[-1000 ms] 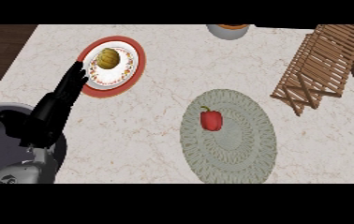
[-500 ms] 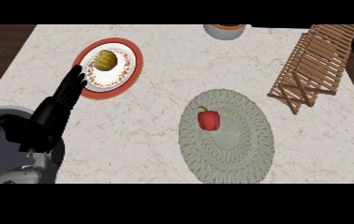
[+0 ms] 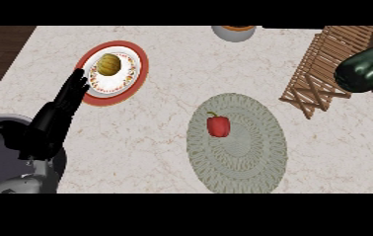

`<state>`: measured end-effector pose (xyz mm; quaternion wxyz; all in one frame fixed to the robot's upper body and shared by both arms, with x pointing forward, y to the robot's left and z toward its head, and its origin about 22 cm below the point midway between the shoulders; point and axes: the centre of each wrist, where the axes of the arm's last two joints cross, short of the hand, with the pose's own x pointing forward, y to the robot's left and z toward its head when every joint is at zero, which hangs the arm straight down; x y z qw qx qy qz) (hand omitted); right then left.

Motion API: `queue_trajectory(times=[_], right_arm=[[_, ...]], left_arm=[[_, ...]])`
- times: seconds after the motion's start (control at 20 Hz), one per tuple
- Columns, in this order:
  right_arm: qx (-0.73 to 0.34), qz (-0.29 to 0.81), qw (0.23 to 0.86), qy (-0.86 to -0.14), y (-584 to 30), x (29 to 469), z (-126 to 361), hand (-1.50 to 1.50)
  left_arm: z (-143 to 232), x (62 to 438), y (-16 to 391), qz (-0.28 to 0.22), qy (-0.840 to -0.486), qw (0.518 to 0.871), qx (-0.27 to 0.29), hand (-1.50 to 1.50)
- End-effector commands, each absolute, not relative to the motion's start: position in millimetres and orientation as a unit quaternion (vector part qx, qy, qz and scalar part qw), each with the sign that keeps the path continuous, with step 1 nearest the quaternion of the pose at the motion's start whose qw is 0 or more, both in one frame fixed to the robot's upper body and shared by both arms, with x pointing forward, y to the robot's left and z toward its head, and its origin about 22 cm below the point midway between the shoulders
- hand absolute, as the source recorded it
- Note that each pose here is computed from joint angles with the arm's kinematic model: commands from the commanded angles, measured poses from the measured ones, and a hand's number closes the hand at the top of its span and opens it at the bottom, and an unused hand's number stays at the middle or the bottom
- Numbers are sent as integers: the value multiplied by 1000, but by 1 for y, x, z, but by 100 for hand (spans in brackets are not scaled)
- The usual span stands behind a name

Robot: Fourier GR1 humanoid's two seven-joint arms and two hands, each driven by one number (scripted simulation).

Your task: Pick the eggplant from the placemat and place it in the tiered shelf

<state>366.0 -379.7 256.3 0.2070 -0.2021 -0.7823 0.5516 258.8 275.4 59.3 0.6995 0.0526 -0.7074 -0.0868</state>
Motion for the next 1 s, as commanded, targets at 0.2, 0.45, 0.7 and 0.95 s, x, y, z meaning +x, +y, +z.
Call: queue_trajectory(times=[0.2, 0.45, 0.7, 0.95], right_arm=[[-229, 554, 263, -756, -416, 387, 227, 150], [-315, 431, 331, -778, -426, 396, 233, 150], [-499, 614, 151, -593, -437, 373, 276, -150], [-489, 531, 279, -633, -433, 400, 263, -150]], left_arm=[[60, 246, 260, -79, -709, 700, 41, 0], [70, 260, 277, -89, -712, 695, 46, 0], [69, 260, 269, -95, -717, 689, 45, 0], [76, 263, 274, -97, -714, 692, 46, 0]])
